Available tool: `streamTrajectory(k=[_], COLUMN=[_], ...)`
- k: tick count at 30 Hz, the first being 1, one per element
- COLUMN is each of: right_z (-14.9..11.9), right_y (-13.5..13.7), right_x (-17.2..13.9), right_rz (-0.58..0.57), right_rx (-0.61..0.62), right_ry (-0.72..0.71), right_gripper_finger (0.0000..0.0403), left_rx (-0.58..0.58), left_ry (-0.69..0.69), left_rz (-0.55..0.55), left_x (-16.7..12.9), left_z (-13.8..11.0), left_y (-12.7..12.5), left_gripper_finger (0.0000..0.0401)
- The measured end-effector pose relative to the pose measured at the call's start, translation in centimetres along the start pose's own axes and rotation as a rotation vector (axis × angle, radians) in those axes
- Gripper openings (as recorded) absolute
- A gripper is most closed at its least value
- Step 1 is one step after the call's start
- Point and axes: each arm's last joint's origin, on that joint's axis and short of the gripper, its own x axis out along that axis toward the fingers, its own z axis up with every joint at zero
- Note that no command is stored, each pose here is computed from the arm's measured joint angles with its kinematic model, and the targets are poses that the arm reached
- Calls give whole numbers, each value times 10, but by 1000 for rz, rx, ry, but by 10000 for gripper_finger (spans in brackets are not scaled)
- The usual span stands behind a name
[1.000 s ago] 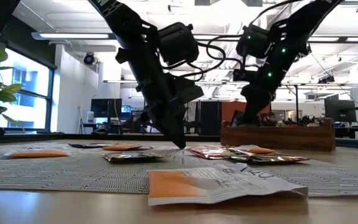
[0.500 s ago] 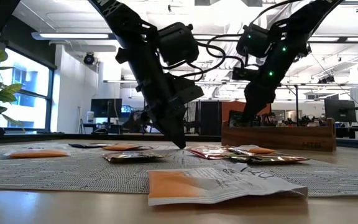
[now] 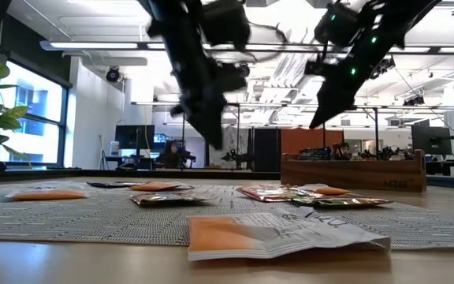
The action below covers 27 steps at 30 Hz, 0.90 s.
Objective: Pick & Place Tea
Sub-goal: Put the black tea bag into the left section of the wooden organizer
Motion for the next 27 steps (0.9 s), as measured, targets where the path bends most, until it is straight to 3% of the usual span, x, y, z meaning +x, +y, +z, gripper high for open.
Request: streamTrajectory(k=[5, 10, 14, 20, 23, 27], right_z=[3, 4, 6, 7, 7, 10], right_y=[0, 9, 17, 28, 32, 39], right_x=[-13, -14, -14, -9, -3, 9], right_rz=[169, 382, 400, 402, 409, 430], right_rx=[133, 126, 105, 73, 64, 64], right_ry=[-59, -72, -86, -71, -65, -90], right_gripper_finger=[124, 124, 124, 124, 124, 124], left_rx=[-54, -102, -136, -324, -380, -393], left_ry=[56, 194, 258, 413, 507, 483], left_rz=[147, 254, 282, 370, 327, 281], left_x=[-28, -33, -27, -2, 6, 15], left_z=[-12, -28, -43, -86, -105, -116], left_y=[15, 22, 24, 37, 37, 33], left_gripper_finger=[0, 0, 0, 0, 0, 0])
